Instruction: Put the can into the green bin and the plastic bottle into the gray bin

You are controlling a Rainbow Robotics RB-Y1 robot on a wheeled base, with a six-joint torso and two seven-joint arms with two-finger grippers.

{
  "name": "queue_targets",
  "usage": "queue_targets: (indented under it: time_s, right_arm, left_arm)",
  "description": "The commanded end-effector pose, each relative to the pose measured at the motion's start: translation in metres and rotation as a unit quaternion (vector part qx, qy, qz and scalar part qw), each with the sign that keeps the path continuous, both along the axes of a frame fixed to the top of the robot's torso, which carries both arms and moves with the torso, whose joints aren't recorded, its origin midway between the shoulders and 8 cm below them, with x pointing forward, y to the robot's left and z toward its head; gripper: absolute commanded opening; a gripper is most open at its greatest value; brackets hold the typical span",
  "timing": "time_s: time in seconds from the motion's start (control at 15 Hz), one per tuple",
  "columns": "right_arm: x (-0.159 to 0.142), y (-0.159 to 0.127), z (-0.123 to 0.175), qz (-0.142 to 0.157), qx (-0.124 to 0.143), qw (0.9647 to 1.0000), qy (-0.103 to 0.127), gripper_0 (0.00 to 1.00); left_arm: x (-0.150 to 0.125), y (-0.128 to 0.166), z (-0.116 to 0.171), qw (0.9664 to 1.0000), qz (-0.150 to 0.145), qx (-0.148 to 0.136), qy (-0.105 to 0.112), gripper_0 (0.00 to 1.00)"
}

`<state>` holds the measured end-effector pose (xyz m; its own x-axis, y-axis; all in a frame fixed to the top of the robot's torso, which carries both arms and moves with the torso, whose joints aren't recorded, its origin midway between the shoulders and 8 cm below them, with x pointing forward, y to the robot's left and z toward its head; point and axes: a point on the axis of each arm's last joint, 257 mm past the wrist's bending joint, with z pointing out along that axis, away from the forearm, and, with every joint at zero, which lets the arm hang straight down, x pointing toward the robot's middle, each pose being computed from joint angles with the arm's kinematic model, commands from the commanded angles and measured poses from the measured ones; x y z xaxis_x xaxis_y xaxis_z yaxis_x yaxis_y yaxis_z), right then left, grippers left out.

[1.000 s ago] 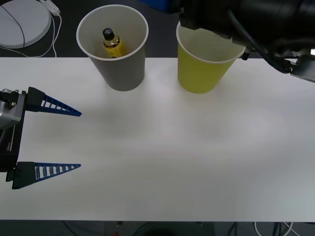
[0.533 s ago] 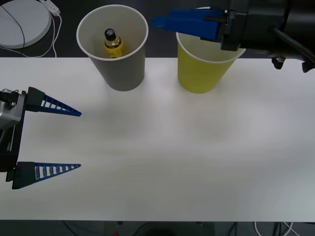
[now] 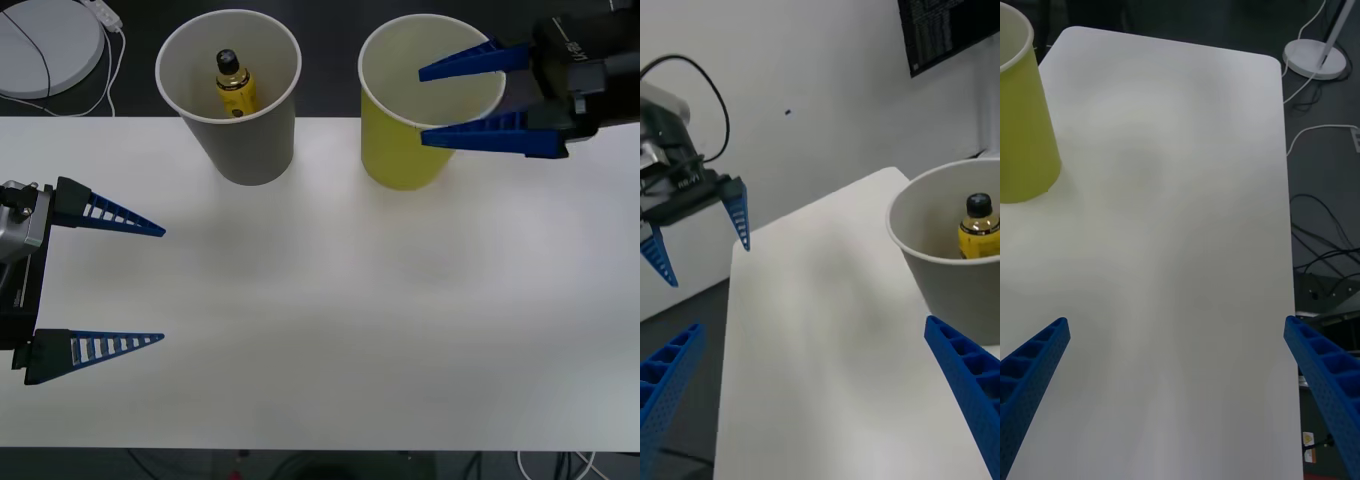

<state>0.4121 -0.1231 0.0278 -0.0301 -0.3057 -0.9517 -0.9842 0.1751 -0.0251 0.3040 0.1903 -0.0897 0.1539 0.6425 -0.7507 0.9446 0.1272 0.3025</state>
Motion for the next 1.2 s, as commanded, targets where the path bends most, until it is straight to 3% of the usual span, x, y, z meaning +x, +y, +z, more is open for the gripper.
queue_targets:
  time_s: [0.07,0.27,0.53,0.87,1.2]
  right_arm:
    - [-0.010,-0.030,-0.010,0.011,-0.035,0.9989,-0.029,1.00]
    - [-0.025,-0.058,-0.024,0.009,-0.066,0.9965,-0.049,1.00]
    - [-0.051,-0.086,-0.042,-0.007,-0.110,0.9905,-0.082,1.00]
    - [-0.074,-0.108,-0.071,-0.017,-0.143,0.9851,-0.093,1.00]
    - [-0.102,-0.119,-0.089,0.000,-0.162,0.9823,-0.094,1.00]
  left_arm:
    - [0.000,0.000,0.000,1.0000,0.000,0.000,0.000,1.00]
    - [0.000,0.000,0.000,1.0000,0.000,0.000,0.000,1.00]
    - [0.000,0.000,0.000,1.0000,0.000,0.000,0.000,1.00]
    - [0.000,0.000,0.000,1.0000,0.000,0.000,0.000,1.00]
    - [0.000,0.000,0.000,1.0000,0.000,0.000,0.000,1.00]
